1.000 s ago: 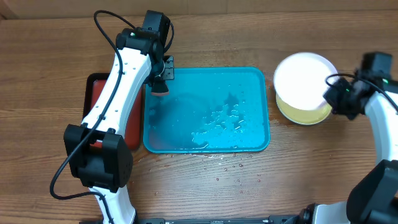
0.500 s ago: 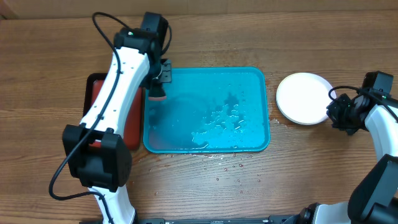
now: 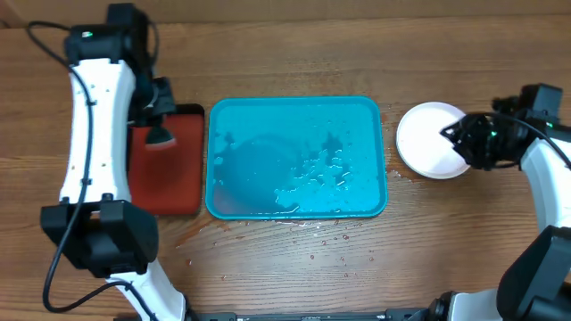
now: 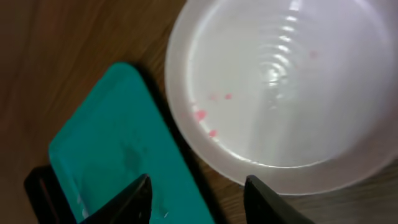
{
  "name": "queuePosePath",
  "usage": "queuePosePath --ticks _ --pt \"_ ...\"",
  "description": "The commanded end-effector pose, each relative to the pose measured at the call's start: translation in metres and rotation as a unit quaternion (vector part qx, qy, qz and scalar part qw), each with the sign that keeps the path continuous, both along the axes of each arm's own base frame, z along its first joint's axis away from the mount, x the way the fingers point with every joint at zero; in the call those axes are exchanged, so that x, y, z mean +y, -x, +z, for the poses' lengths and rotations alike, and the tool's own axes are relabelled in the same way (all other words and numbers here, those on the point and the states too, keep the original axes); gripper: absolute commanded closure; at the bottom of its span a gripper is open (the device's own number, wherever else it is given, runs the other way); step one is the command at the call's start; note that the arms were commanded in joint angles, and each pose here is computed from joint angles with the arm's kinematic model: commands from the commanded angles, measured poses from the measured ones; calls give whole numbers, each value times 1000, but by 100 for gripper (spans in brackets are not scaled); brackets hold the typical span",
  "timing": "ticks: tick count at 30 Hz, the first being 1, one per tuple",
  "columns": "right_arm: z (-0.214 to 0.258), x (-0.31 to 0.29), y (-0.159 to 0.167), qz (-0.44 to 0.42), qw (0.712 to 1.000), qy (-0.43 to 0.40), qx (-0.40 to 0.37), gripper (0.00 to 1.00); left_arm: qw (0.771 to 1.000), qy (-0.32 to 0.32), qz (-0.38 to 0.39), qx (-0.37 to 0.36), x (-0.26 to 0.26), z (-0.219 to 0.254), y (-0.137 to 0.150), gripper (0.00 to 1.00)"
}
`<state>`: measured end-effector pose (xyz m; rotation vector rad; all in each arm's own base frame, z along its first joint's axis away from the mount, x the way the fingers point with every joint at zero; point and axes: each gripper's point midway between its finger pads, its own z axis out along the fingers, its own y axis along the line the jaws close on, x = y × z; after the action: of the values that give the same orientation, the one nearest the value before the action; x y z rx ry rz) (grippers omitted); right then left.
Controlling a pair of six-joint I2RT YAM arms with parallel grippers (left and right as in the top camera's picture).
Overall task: Clean dirty plates on tray and stack at the side
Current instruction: 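Lower the sponge with the left gripper onto the red tray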
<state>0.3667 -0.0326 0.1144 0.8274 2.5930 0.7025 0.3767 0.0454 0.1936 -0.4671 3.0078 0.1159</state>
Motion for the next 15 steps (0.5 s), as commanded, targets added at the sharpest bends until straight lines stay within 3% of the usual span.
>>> queuePosePath --ticks 1,6,15 --pt "19 33 -9 57 998 -14 -37 50 999 -2 -30 17 23 -7 13 96" --pt "16 56 -8 88 996 2 -29 47 998 -3 -46 32 45 -54 14 96" --pt "7 73 3 112 993 29 -2 44 996 -18 -84 -17 51 -133 -6 95"
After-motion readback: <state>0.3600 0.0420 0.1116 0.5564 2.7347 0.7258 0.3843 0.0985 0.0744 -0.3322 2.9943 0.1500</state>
